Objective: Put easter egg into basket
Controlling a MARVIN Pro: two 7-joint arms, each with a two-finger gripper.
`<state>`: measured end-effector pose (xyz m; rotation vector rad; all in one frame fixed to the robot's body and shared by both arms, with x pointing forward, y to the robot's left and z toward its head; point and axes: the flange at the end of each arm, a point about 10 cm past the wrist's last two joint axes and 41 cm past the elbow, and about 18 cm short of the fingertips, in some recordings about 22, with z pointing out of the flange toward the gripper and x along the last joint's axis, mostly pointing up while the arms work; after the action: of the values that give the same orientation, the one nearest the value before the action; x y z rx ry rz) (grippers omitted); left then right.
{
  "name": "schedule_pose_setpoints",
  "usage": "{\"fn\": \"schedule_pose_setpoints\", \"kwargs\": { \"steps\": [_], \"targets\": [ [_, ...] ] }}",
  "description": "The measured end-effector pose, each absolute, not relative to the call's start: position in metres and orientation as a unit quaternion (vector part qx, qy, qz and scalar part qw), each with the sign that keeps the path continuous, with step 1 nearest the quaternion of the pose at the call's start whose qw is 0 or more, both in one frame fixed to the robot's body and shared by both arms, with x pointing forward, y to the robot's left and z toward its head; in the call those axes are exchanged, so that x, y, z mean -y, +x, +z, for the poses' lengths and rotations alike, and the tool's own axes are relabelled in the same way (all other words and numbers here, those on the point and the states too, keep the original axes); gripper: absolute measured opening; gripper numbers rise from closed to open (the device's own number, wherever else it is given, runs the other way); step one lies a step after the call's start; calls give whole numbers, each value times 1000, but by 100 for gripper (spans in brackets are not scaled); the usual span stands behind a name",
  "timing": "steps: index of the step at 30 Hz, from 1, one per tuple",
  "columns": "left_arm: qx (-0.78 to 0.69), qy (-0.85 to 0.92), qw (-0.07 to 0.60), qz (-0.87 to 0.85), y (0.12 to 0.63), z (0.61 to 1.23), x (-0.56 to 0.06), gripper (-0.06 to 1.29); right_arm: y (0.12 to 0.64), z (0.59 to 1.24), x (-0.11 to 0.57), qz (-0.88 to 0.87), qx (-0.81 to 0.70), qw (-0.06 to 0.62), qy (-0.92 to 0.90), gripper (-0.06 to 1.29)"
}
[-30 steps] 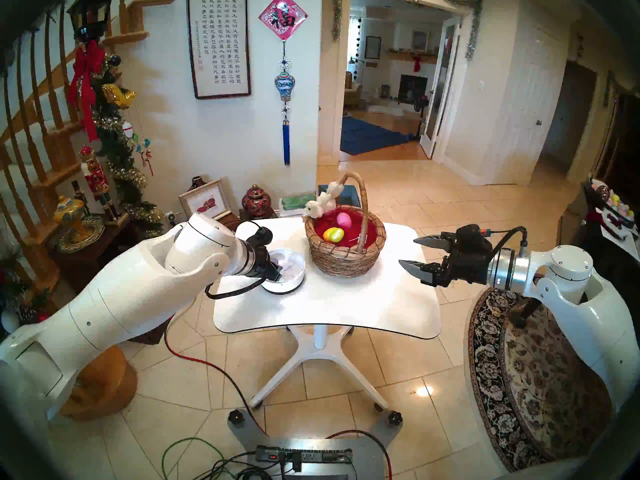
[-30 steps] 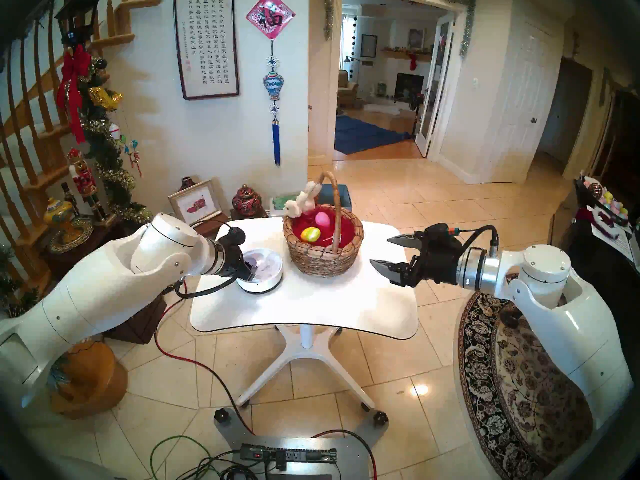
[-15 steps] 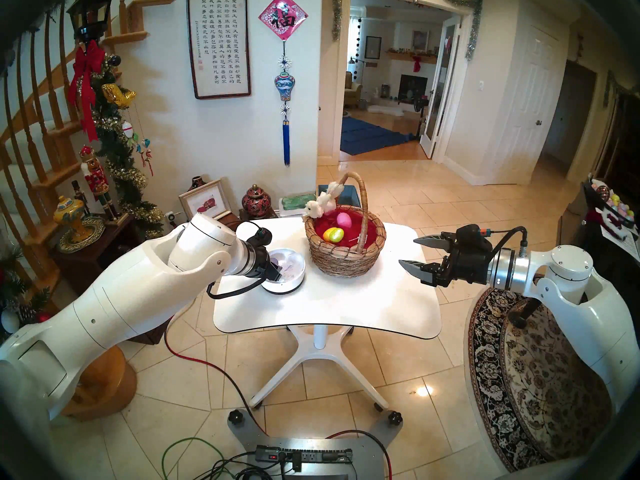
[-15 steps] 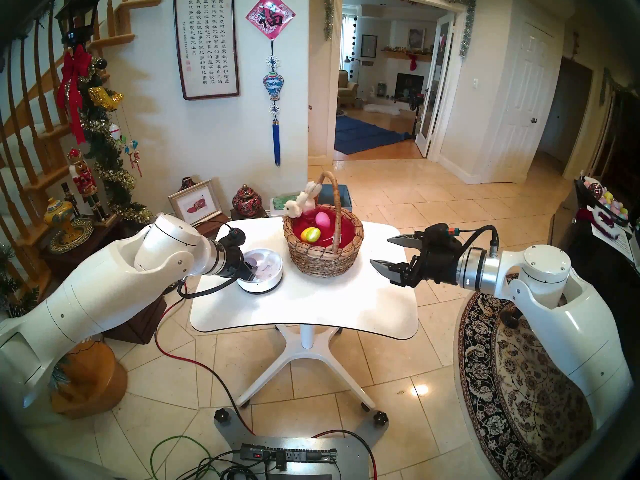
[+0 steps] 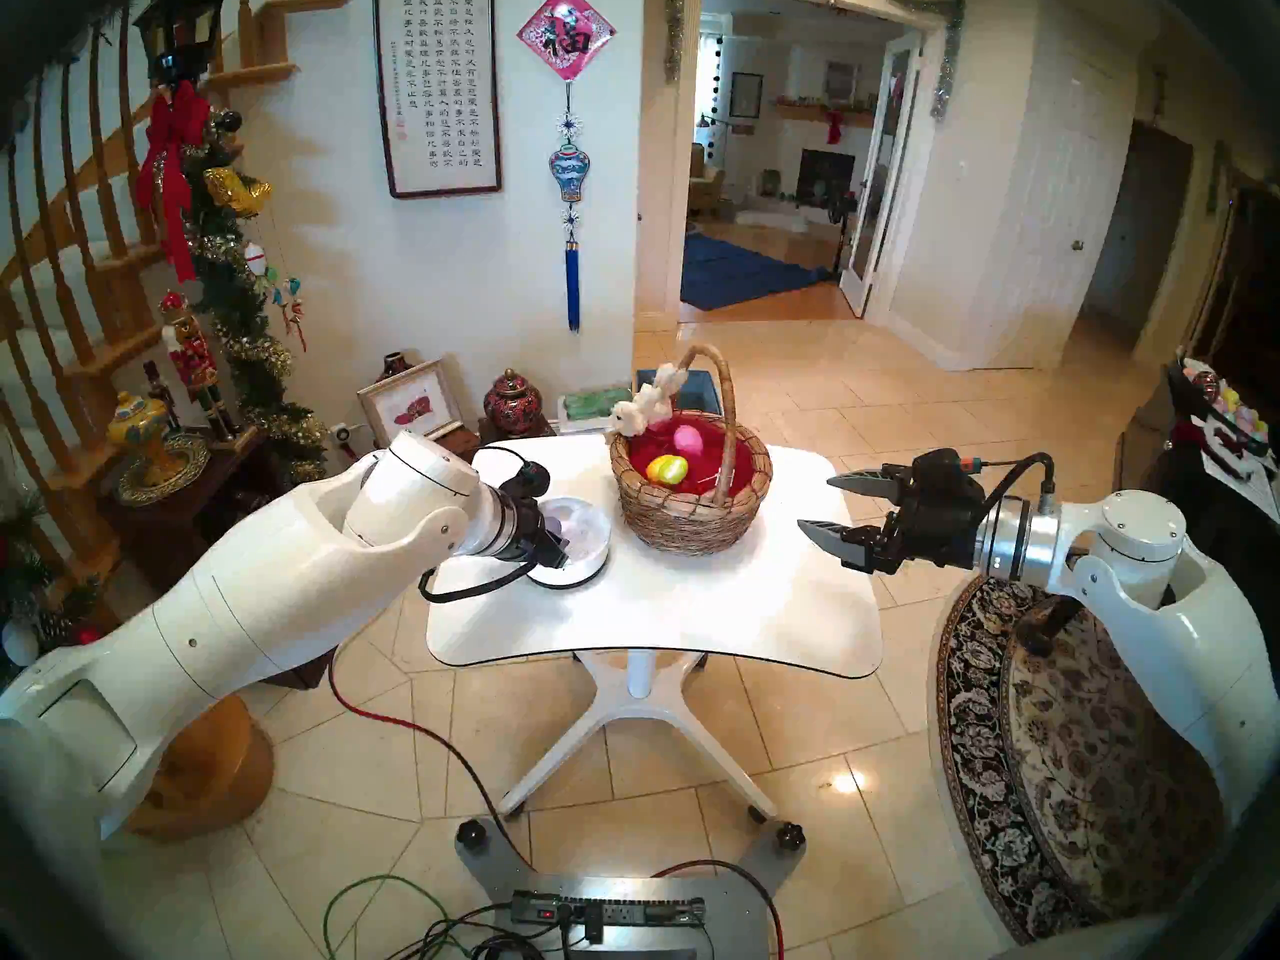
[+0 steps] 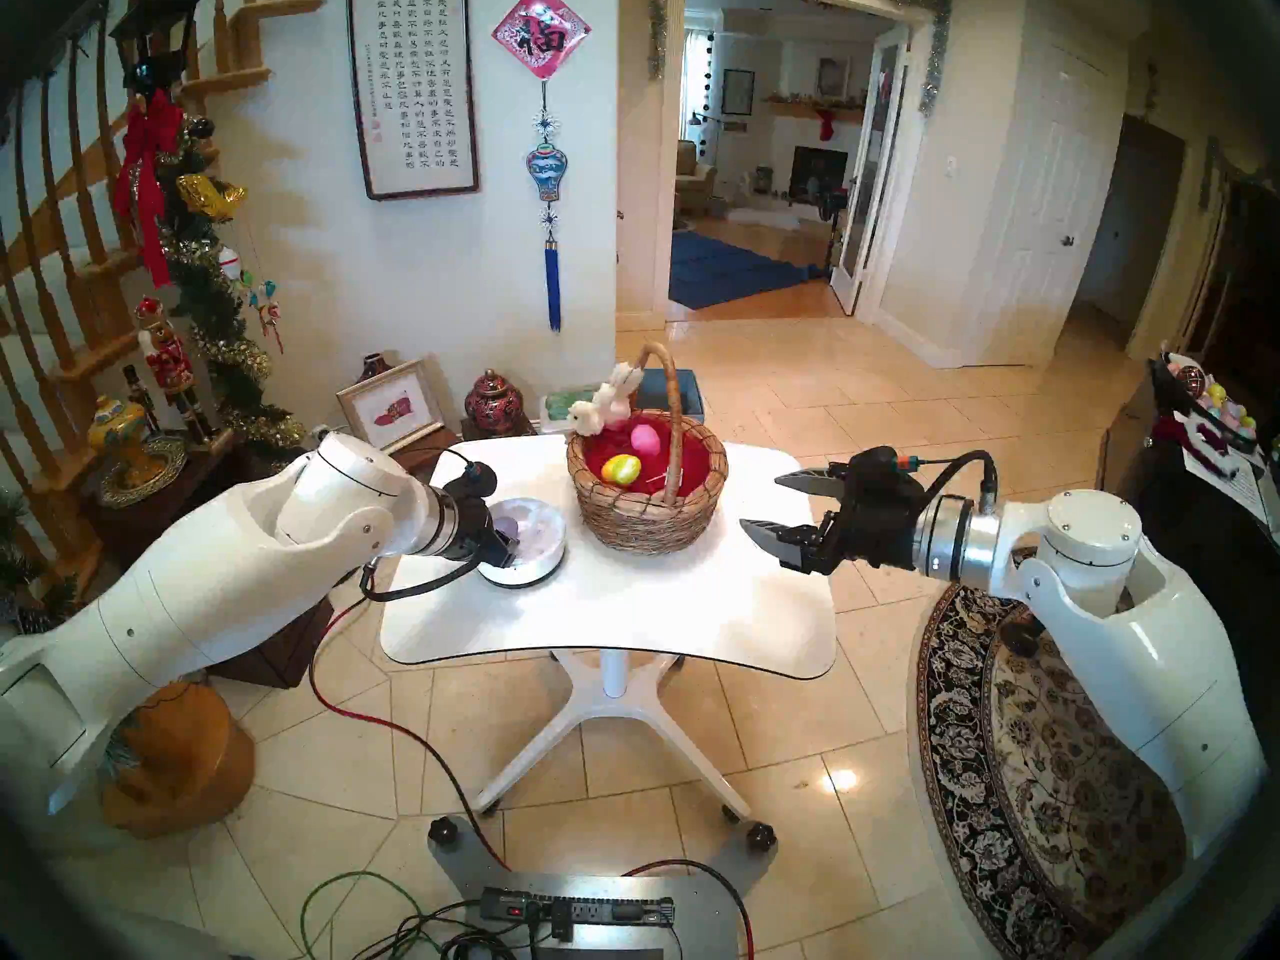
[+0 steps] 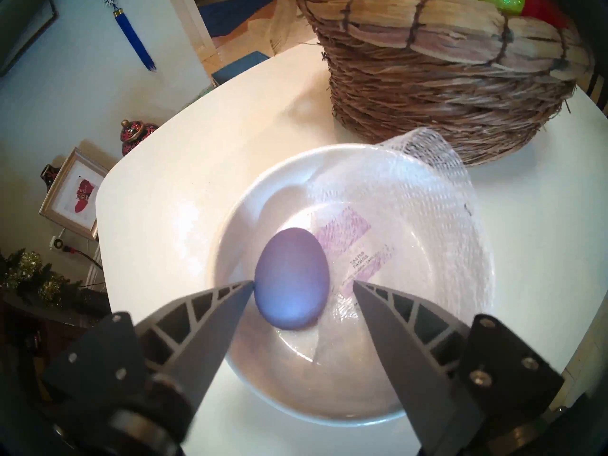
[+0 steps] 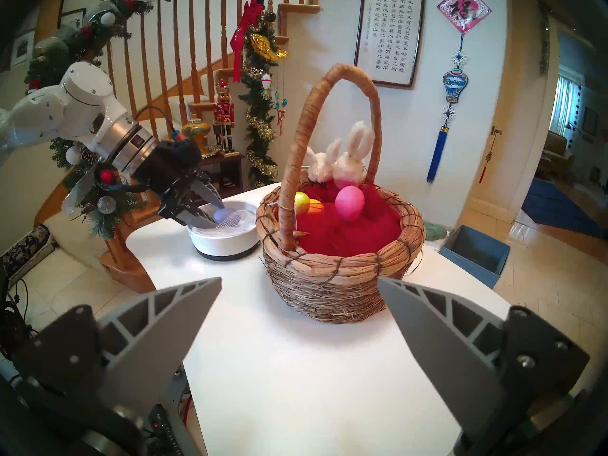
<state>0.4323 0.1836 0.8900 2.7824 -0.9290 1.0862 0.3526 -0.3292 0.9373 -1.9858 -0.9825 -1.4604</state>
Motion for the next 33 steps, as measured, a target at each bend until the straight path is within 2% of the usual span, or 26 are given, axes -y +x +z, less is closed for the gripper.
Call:
{"fn": "schedule_pose_setpoints", "kwargs": {
  "steps": [23, 25, 27, 33],
  "targets": [
    [291, 892, 11, 345, 444, 886, -177, 86, 353, 937, 329, -534, 359, 242, -726, 124],
    [290, 893, 10, 345, 445, 886, -178, 80, 353, 937, 329, -534, 359, 242, -726, 124],
    [289, 893, 10, 345, 445, 886, -178, 62, 353, 937, 329, -534, 359, 242, -726, 124],
    [295, 889, 10, 350, 441, 892, -179, 61, 353, 937, 329, -534, 359, 242, -726, 124]
  ]
}}
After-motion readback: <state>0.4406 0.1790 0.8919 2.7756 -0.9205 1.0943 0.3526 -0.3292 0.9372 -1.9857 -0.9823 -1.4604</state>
